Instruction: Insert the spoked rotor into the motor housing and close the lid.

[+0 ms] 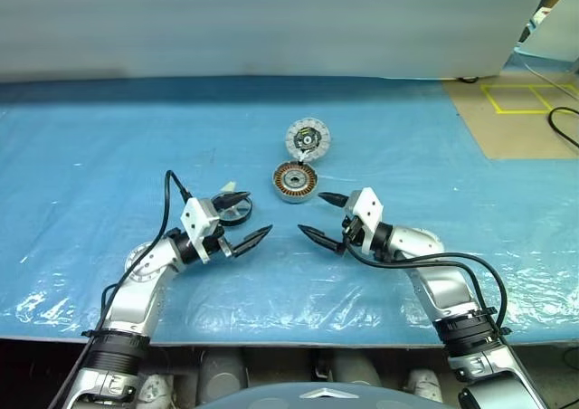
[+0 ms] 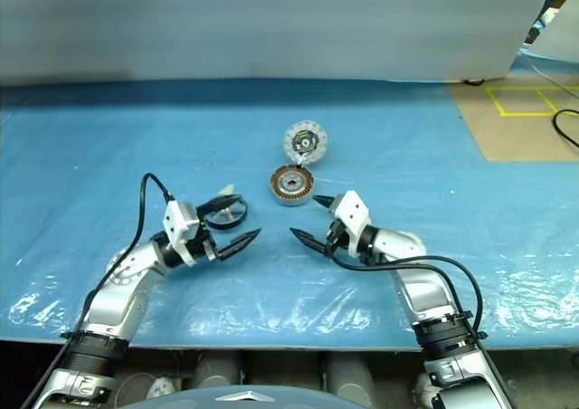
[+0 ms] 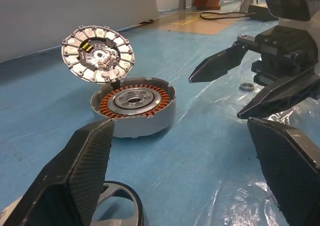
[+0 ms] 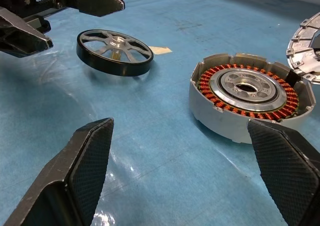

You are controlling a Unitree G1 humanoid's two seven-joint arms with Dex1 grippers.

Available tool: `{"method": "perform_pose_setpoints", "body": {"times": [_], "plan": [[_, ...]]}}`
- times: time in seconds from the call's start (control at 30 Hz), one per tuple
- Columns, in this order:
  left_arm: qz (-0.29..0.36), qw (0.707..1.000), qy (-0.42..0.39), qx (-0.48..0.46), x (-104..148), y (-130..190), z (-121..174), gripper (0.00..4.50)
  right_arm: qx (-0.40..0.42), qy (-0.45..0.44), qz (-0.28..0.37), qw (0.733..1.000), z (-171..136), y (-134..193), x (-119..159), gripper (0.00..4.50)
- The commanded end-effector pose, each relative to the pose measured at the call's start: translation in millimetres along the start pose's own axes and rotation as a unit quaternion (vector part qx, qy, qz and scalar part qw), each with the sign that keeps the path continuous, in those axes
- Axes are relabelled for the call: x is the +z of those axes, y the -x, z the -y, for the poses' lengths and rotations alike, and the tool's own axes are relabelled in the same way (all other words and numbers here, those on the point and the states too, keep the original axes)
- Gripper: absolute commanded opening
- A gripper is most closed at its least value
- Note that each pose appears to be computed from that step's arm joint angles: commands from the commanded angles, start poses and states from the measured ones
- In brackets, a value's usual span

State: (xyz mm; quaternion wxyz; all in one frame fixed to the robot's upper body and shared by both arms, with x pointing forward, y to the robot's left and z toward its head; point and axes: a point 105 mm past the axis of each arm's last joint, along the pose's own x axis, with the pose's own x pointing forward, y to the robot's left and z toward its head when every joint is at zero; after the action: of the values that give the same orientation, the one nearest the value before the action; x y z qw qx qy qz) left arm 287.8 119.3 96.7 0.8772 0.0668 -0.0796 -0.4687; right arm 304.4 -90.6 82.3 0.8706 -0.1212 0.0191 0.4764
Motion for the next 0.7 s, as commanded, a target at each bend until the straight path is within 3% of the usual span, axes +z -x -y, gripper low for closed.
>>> {"method": "perform_pose_setpoints", "body": {"times": [0.03, 0.7], "plan": [[0.017, 1.000, -0.016, -0.002, 10.3, 2.0, -1.4, 4.49, 0.004, 0.012, 0.023, 1.000, -2.1, 1.0, 13.6, 4.50], [0.015, 1.000, -0.011, -0.004, 4.7, 1.4, -0.2, 4.49, 0.001, 0.015, 0.021, 1.000, -0.1, 2.3, 14.9, 4.50]]}}
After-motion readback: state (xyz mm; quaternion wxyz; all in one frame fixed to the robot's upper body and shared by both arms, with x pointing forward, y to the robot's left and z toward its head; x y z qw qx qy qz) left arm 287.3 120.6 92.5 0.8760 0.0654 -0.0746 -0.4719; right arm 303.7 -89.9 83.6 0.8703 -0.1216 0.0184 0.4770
